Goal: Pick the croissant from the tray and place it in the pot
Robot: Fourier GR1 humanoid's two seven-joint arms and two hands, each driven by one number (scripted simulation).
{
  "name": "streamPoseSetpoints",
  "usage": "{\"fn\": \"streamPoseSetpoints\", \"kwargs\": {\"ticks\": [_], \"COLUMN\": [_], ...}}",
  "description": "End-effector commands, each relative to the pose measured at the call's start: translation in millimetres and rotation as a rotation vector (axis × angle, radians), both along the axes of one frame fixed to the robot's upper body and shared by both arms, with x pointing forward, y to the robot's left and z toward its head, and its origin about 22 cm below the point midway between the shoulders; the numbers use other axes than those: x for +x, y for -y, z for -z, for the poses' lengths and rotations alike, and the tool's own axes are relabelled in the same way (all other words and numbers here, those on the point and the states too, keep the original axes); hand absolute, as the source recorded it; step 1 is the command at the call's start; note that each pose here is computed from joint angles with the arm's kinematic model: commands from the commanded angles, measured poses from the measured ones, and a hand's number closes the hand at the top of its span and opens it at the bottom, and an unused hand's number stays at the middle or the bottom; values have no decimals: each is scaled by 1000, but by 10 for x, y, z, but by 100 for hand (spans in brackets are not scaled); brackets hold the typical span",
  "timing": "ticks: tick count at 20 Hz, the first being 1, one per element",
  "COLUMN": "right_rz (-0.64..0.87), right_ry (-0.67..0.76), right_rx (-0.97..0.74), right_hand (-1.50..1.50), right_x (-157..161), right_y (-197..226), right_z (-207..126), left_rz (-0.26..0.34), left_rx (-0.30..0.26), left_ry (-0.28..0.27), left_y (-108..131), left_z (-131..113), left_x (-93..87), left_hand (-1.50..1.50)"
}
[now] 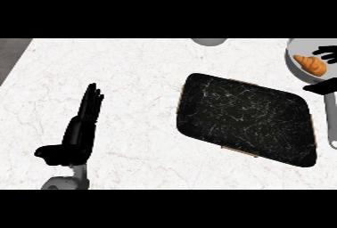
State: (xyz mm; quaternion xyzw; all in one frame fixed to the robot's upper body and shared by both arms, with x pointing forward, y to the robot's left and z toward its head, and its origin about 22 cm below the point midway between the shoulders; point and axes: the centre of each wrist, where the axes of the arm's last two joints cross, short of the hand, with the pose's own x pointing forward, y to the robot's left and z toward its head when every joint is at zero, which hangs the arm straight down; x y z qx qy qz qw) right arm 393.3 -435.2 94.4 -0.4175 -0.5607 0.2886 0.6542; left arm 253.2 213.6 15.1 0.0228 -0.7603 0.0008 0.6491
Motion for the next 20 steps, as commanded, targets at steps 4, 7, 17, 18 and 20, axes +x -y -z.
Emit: {"fn": "streamPoseSetpoints", "kwargs": {"ticks": [4,7,17,18,20], "right_rz": [27,59,132,147,117], "right_ry": [351,383,471,497,506], "right_rx": [435,530,586,600,605], "right_hand": [-150,-150,-150,-150,-150], "right_x": [-16,-84,-599,-635,-640], "right_y": [51,227,914,947,918], "right_z": [-12,-135,-313,-304,-212], "left_rz": [-13,-23,12,-6,12], "left_rx": [-2,9,-5,2,9], "left_ry": [0,3,1,-2,24], "left_y": [20,-3,84,24,-79], "left_z": [49,79,-2,69,-27], "left_x": [-32,-53,-36,-71,18], "left_hand": [0,0,0,0,0]}}
